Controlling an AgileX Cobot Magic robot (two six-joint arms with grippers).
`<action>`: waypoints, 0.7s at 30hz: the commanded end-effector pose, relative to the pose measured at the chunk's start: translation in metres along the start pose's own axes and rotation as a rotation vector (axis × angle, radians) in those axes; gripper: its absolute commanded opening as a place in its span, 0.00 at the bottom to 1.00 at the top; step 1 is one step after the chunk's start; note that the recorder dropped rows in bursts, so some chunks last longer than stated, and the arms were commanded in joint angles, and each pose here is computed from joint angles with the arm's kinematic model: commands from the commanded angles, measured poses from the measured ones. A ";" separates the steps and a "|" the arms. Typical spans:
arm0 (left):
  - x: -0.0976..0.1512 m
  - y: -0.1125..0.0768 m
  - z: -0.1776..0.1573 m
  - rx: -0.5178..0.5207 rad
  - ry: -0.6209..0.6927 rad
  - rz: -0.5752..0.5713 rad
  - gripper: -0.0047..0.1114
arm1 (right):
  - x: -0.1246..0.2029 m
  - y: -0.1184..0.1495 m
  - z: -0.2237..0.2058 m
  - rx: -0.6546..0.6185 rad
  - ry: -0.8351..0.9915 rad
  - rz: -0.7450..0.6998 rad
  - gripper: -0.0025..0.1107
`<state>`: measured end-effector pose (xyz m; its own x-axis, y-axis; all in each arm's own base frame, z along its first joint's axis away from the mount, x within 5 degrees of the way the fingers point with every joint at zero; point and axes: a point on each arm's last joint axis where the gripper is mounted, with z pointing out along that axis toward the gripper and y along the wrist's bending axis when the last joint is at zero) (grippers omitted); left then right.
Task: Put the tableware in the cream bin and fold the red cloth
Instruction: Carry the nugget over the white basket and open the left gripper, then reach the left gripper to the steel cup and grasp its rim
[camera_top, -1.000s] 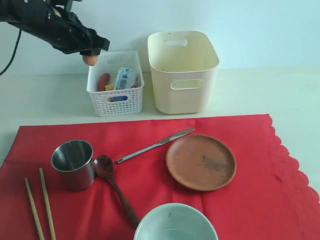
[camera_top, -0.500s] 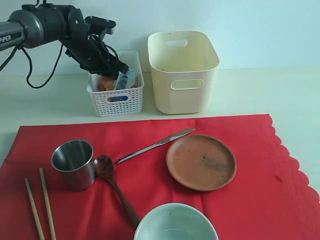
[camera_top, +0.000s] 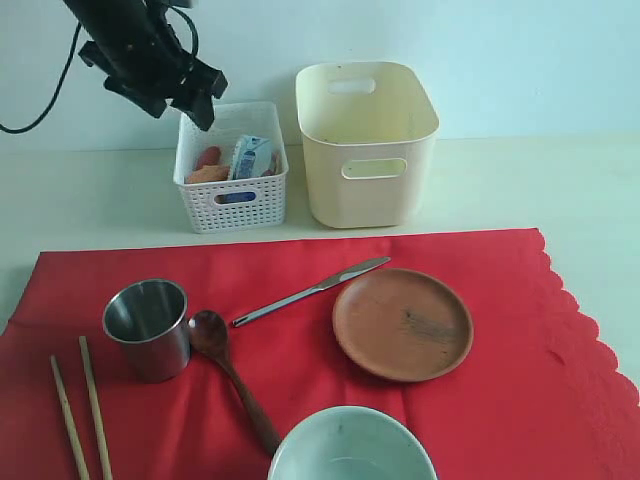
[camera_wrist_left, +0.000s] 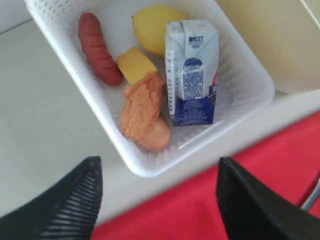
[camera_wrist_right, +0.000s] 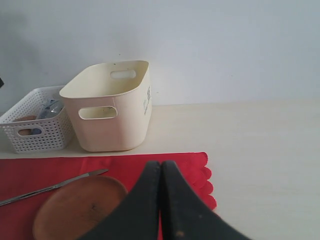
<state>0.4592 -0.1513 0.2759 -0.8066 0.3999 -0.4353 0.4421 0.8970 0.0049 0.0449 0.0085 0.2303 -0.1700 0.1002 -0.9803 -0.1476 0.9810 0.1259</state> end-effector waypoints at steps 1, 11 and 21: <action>0.003 -0.001 -0.034 -0.004 0.009 -0.058 0.40 | 0.000 0.000 0.000 -0.001 -0.009 0.000 0.02; 0.041 -0.010 -0.102 -0.008 -0.021 -0.091 0.40 | 0.000 0.000 0.000 -0.001 -0.009 0.000 0.02; 0.110 -0.024 -0.161 -0.025 -0.157 -0.089 0.40 | 0.000 0.000 0.000 -0.001 -0.009 0.000 0.02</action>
<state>0.3176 -0.1063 0.3683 -0.7911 0.3002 -0.5330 0.3695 0.9289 -0.0252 0.0449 0.0085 0.2303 -0.1700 0.1002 -0.9803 -0.1476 0.9810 0.1259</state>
